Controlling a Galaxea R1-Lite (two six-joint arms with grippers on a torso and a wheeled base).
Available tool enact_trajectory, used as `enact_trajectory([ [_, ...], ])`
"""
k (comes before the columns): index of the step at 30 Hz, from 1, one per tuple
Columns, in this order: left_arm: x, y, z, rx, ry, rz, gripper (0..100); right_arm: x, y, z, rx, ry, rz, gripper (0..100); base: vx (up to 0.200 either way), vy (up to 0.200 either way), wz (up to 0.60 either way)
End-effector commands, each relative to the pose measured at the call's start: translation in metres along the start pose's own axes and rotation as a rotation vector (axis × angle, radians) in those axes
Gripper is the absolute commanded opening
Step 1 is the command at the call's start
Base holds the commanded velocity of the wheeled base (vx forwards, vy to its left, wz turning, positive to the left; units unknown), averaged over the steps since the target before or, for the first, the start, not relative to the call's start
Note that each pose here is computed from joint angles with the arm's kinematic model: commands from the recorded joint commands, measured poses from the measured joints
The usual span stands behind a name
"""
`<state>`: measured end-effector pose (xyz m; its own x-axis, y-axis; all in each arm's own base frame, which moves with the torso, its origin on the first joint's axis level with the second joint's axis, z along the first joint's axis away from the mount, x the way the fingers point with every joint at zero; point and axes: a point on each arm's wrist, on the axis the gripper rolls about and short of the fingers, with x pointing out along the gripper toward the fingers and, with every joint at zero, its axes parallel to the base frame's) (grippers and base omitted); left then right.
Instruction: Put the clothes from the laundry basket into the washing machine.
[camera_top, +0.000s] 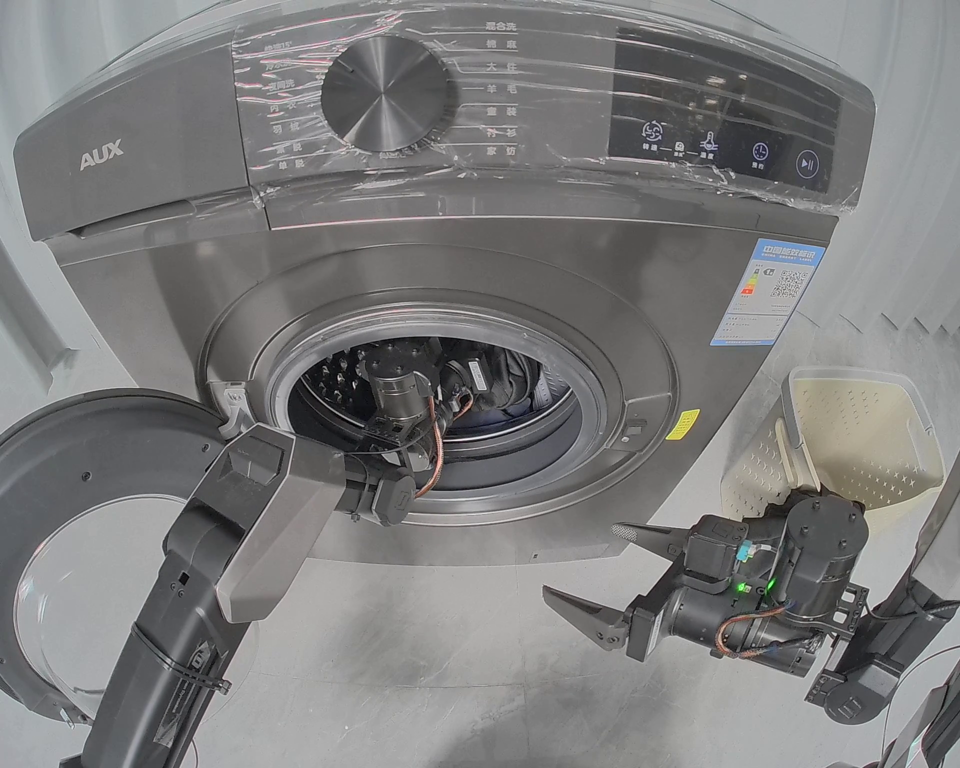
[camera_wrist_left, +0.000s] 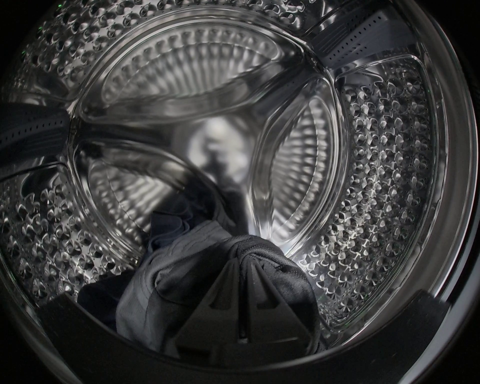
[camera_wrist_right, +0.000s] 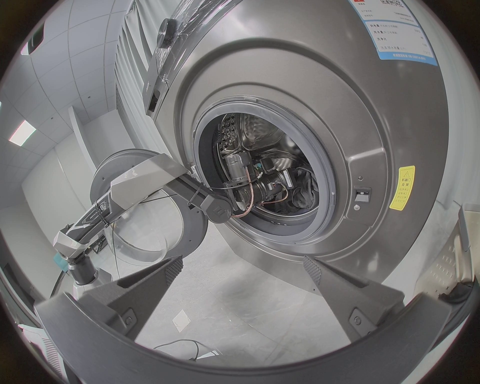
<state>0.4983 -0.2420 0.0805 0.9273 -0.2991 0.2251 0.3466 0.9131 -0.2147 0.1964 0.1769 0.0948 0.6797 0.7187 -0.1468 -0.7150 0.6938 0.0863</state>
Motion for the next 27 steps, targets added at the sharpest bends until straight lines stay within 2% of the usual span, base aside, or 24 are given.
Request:
enact_trajectory([
  [1, -0.002, 0.002, -0.012, -0.005, 0.029, 0.007, 0, 0.001, 0.0, 0.0, 0.001, 0.001, 0.002, 100, 0.0, 0.0, 0.0],
  [2, -0.003, 0.002, -0.013, -0.007, 0.043, 0.008, 0, 0.001, 0.0, 0.0, 0.001, 0.001, 0.001, 100, 0.0, 0.0, 0.0],
  [3, -0.004, 0.001, -0.01, -0.011, 0.049, 0.008, 100, 0.0, 0.0, -0.001, 0.001, 0.003, 0.002, 100, 0.0, 0.0, 0.0],
  [6, -0.01, -0.002, -0.009, -0.04, 0.086, 0.009, 100, 0.0, 0.0, -0.001, 0.001, 0.003, 0.0, 100, 0.0, 0.0, 0.0],
  [7, -0.015, -0.003, -0.01, -0.059, 0.126, 0.013, 100, 0.0, 0.0, -0.001, 0.001, 0.003, 0.0, 100, 0.0, 0.0, 0.0],
  [8, -0.017, -0.004, -0.006, -0.063, 0.142, 0.013, 100, 0.0, 0.0, -0.001, -0.001, 0.003, 0.0, 100, 0.0, 0.0, 0.0],
  [17, -0.025, -0.003, 0.002, -0.06, 0.168, 0.014, 100, 0.0, 0.0, -0.001, 0.001, 0.004, 0.002, 100, 0.0, 0.0, 0.0],
  [19, -0.03, -0.005, 0.009, -0.058, 0.181, 0.014, 100, 0.0, 0.0, -0.001, 0.0, 0.004, 0.0, 100, 0.0, 0.0, 0.0],
  [23, -0.048, -0.01, 0.023, -0.047, 0.231, -0.002, 100, 0.0, 0.0, -0.001, 0.001, 0.004, -0.001, 100, 0.0, 0.0, 0.0],
  [25, -0.065, -0.01, 0.031, -0.017, 0.28, -0.005, 100, 0.0, 0.0, -0.001, 0.001, 0.005, -0.001, 100, 0.0, 0.0, 0.0],
  [27, -0.081, -0.008, 0.036, 0.028, 0.32, -0.006, 100, 0.0, 0.0, -0.001, 0.001, 0.005, -0.001, 100, 0.0, 0.0, 0.0],
])
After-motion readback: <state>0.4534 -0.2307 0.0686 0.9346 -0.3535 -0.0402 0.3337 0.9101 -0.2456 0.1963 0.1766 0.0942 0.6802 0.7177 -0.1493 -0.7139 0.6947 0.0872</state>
